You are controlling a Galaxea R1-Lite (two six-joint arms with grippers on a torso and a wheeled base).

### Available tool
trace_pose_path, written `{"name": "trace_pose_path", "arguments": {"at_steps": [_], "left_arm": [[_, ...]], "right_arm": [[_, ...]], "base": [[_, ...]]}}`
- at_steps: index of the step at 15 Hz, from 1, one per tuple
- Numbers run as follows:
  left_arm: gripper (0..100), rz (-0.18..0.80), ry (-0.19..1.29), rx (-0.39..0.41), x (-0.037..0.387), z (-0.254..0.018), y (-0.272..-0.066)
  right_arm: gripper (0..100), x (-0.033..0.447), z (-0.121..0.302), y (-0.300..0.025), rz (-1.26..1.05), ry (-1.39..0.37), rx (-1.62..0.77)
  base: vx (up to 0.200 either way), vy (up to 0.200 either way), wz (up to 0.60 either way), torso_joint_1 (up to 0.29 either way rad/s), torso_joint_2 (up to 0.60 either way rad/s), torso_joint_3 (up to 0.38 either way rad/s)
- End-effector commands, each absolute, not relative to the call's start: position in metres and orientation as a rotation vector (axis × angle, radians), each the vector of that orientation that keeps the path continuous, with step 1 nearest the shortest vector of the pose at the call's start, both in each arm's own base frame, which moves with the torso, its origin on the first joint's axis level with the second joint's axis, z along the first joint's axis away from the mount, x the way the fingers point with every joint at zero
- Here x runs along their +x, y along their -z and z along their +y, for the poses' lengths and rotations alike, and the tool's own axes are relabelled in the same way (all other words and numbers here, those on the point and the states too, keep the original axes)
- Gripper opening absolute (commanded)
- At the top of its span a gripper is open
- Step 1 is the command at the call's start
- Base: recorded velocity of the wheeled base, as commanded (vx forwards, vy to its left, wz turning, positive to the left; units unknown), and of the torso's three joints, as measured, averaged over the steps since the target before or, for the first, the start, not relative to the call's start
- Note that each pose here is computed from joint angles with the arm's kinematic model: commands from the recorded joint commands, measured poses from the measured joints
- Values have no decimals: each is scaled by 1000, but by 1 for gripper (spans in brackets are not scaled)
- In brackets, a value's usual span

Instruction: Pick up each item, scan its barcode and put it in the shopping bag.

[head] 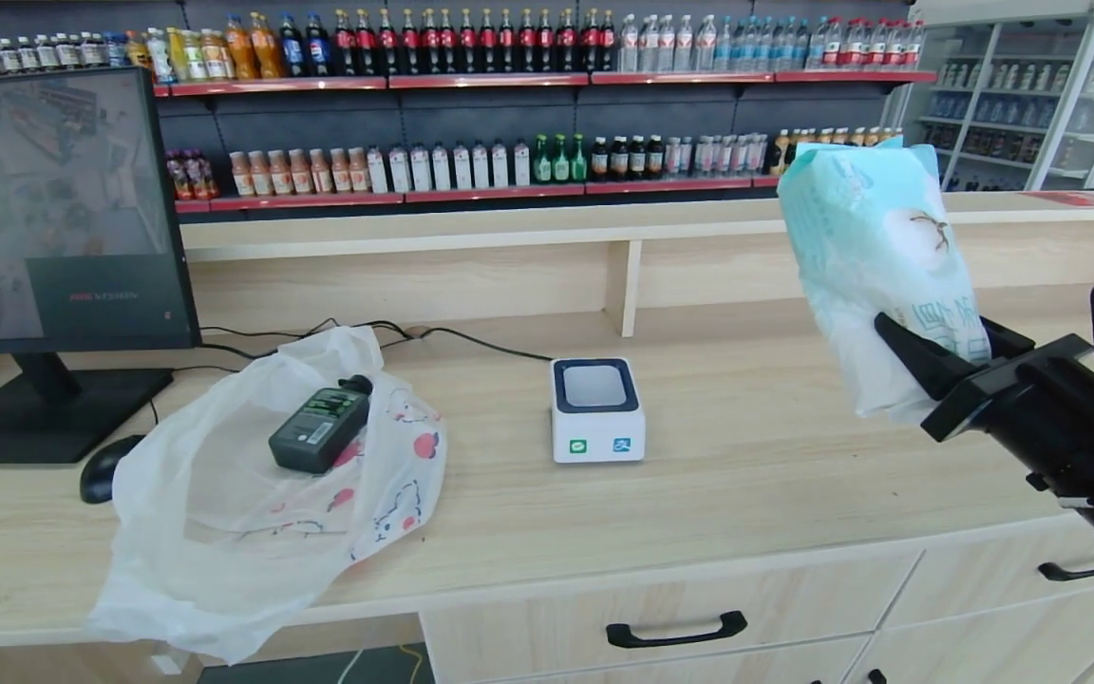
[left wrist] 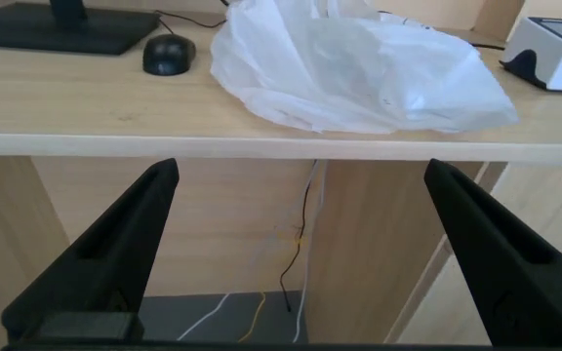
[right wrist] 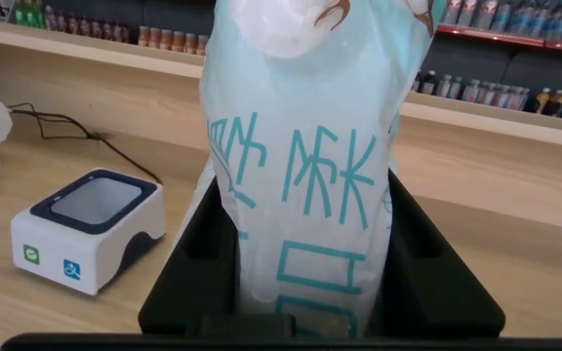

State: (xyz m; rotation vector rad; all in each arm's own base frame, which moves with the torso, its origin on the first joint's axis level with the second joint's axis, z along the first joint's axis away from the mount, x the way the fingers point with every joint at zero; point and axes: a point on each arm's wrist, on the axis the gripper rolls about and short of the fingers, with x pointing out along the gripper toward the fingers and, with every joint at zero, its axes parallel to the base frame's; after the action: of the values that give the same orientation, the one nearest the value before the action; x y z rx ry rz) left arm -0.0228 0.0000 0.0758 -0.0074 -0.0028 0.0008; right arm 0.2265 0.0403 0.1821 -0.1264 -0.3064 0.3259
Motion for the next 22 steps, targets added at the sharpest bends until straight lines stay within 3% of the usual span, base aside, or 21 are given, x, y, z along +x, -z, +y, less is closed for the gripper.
{"name": "trace_pose_path", "arguments": {"at_steps": [1, 7, 13, 19, 22], "left_arm": [[100, -3, -2, -8, -23, 0, -76], [100, -5, -2, -8, -23, 0, -76], [100, -8, -2, -8, -23, 0, -76], [100, -8, -2, -8, -23, 0, -76], [100, -8, -2, -6, -23, 0, -76]], "right_arm": [[0, 226, 40, -181, -302, -328, -127], [0, 221, 39, -174, -271, -329, -127], [0, 224, 44, -182, -306, -343, -123], [0, 235, 85, -187, -345, -497, -102], [0, 247, 106, -174, -306, -560, -96]], "base": [[0, 200, 0, 2, 2, 7], [0, 200, 0, 4, 2, 2], [0, 0, 0, 0, 0, 0], [0, 0, 0, 0, 0, 0], [0, 0, 0, 0, 0, 0]]}}
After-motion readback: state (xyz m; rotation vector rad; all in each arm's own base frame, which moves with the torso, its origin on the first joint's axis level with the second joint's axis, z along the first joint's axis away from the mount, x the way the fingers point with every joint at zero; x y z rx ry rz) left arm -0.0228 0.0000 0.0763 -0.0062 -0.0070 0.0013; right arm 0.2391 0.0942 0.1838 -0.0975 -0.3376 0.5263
